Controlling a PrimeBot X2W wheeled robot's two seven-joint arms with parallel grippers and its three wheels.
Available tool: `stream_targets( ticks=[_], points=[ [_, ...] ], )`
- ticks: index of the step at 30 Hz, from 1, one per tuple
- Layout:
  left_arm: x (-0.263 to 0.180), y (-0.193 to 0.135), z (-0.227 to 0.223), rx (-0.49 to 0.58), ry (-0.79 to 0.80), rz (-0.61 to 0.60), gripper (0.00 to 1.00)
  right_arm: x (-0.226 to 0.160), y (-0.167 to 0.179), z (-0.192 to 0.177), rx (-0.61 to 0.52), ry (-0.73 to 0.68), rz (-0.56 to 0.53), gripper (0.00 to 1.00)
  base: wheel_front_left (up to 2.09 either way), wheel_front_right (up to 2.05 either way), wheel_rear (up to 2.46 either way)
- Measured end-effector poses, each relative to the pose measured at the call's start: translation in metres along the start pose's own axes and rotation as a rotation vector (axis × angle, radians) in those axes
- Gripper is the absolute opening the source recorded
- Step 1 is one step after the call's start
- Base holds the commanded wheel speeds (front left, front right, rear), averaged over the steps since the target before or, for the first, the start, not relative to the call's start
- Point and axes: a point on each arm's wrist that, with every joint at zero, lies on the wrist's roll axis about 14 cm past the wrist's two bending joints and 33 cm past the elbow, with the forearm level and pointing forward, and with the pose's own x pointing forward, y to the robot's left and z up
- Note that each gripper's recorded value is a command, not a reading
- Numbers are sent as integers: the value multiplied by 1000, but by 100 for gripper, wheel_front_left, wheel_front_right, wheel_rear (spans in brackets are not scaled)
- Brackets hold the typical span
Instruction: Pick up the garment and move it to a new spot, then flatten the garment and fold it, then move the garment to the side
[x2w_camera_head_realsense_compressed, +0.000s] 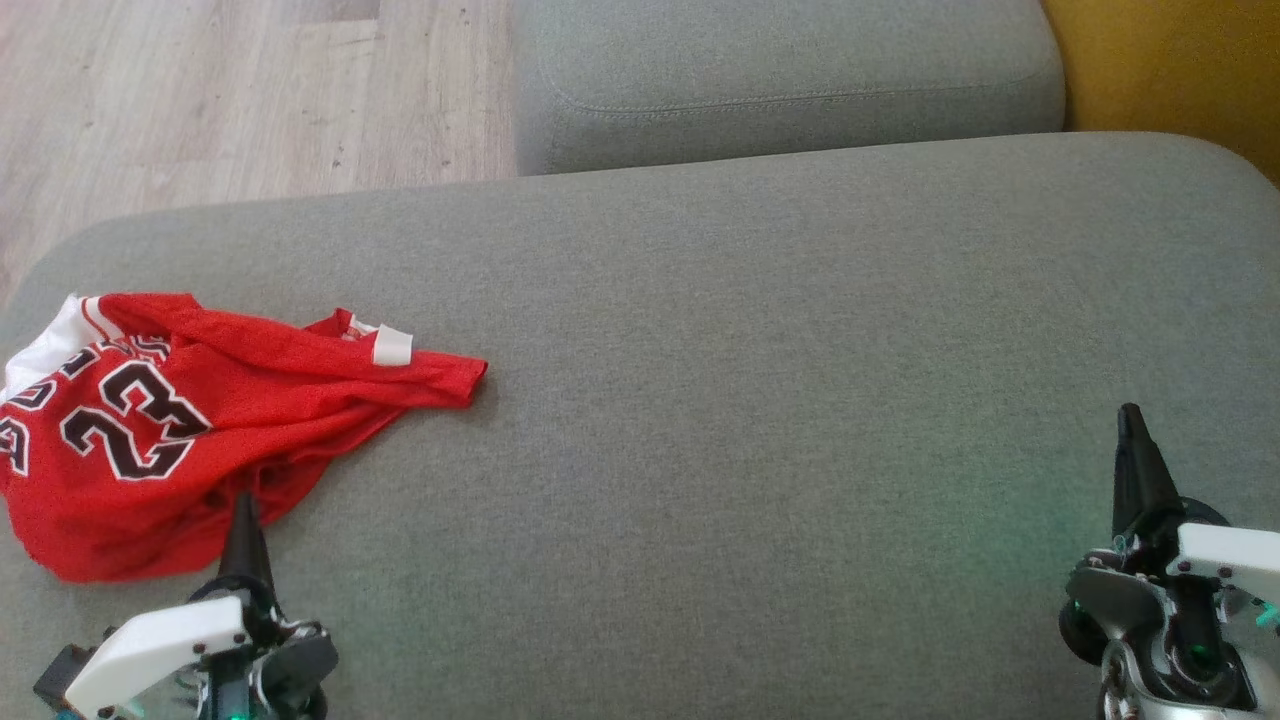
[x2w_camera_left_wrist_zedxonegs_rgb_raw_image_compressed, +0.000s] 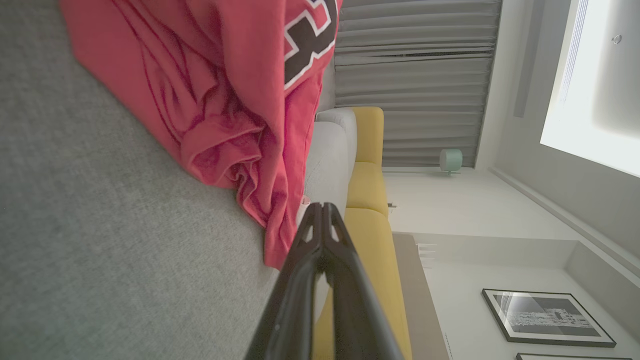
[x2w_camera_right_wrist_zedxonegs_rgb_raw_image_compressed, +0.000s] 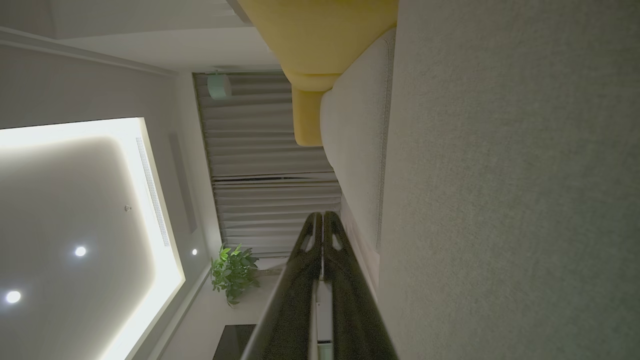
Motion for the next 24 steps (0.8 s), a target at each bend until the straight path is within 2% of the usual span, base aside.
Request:
stream_targets(
  ticks=[24],
  points=[
    [0,0,0,0,0,0,0,0,0,0,0,0,0,0,0,0,0]
  ],
)
